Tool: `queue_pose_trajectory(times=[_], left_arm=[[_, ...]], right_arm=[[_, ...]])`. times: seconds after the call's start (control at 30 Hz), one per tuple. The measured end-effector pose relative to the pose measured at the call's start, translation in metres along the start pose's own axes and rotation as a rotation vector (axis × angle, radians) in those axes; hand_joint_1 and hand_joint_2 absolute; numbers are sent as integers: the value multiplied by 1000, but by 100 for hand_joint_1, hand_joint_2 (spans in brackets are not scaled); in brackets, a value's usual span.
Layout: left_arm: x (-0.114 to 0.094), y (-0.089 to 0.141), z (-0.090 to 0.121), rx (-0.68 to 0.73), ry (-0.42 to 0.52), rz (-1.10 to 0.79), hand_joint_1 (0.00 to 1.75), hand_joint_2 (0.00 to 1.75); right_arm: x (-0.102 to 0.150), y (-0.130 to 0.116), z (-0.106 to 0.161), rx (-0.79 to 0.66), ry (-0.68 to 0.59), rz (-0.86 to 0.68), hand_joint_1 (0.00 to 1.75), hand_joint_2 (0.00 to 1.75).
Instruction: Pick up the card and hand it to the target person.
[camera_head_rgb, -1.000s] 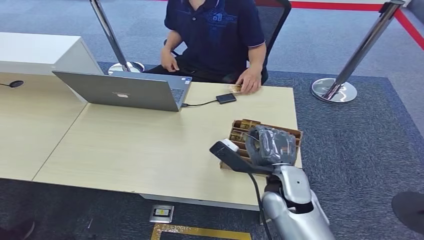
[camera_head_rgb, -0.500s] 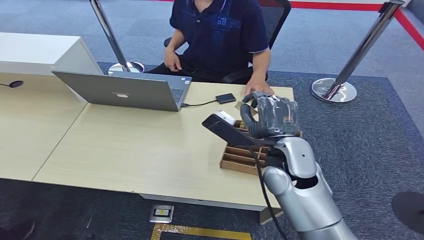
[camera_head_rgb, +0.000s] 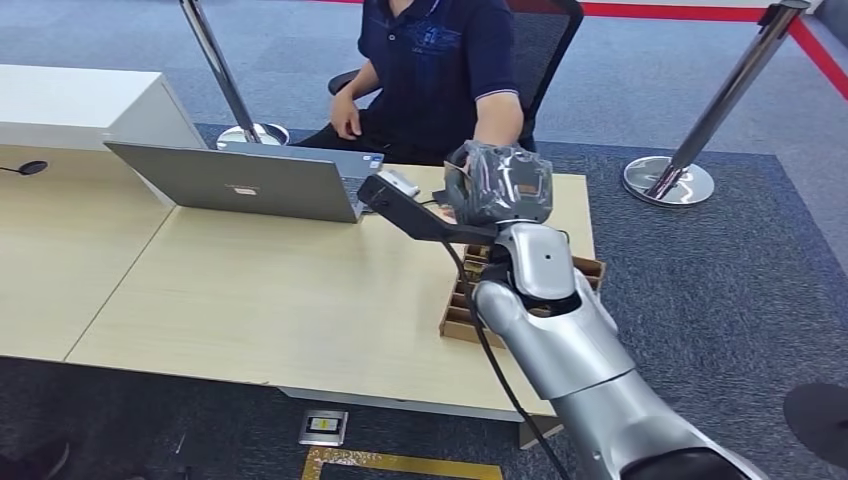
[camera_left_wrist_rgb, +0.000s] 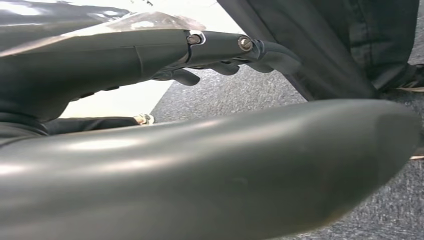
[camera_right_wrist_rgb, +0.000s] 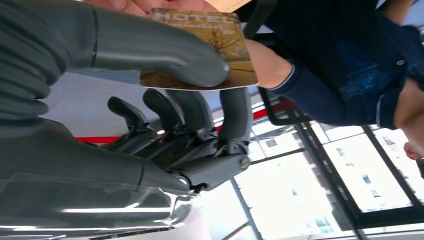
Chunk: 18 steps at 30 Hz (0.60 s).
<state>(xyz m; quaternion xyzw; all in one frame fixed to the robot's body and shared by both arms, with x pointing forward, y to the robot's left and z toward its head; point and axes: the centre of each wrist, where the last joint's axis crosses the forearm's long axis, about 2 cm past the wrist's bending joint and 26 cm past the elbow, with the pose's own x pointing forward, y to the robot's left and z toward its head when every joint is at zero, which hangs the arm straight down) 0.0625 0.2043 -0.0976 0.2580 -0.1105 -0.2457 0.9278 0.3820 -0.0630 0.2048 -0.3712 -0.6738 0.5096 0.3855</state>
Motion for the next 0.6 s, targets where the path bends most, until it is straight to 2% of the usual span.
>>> queue_pose_trajectory(times=[0.2,0.3,0.43,0.47,0.6], left_arm=[[0,0,0,0,-7,-8,0,0],[0,0,0,-1,-7,-9,0,0],[0,0,0,-1,-5,-9,0,0],[0,0,0,-1,-5,-9,0,0],[0,0,0,0,-7,-12,0,0]], right_arm=[[-3,10,-3,47,33,17,147,175],[-5,17,0,73,42,26,130,175],[-6,24,3,102,44,36,10,175],[-6,26,3,107,43,38,1,175],[-7,30,5,117,43,50,0,0]])
